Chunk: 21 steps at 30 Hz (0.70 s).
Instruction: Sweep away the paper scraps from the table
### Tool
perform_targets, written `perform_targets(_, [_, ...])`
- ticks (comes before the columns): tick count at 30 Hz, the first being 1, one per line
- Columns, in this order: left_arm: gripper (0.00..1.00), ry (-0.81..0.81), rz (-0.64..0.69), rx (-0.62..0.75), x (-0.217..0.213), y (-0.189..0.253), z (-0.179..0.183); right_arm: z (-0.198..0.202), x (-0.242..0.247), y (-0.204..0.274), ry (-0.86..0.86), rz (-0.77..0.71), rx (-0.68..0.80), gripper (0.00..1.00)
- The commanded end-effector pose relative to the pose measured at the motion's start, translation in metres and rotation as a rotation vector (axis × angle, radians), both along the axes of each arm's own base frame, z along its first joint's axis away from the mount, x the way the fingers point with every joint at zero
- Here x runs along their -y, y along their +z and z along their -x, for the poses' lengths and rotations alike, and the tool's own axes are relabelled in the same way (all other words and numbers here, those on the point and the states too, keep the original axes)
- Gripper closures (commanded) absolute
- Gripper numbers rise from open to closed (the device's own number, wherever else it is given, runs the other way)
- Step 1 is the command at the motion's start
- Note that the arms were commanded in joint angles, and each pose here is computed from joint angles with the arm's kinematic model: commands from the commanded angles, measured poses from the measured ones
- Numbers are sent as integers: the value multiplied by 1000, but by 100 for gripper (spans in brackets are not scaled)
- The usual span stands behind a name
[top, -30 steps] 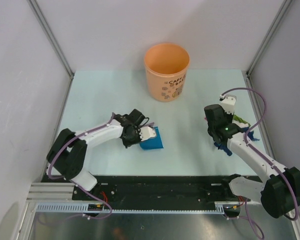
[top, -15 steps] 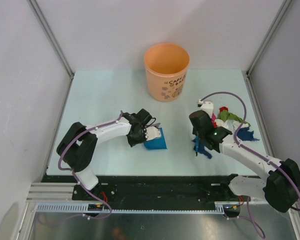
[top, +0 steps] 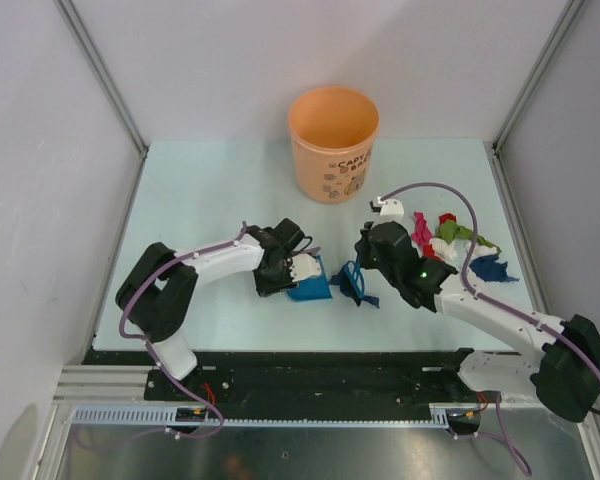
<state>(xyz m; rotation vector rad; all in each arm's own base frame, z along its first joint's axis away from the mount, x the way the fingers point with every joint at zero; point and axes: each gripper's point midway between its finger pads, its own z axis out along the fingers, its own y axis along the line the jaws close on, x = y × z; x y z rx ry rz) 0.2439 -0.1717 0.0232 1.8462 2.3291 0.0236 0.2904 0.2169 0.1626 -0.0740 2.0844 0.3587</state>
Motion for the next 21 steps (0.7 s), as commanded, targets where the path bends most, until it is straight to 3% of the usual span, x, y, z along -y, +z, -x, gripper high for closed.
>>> perform_targets(1, [43,-26,79,-3,13,14,4,2,-8,71,61,-78,163,100])
perform_targets(3, [35,-61,112,-10,14,18,10,8,0,83,60,-85,190,100])
perform_targets(7, [29,-110,217,4,18,22,12,16,28,78,5,-1,181,100])
perform_targets(11, [29,-45,337,70,14,27,-6,24,44,66,4,52,171,100])
perform_targets(15, [30,-54,418,70,3,23,-4,27,56,58,21,-7,193,100])
perform_targets(18, [30,-88,411,89,-1,14,-4,27,64,55,6,-94,196,100])
perform_targets(21, [37,-47,358,93,-6,2,-14,21,93,41,-146,-87,143,100])
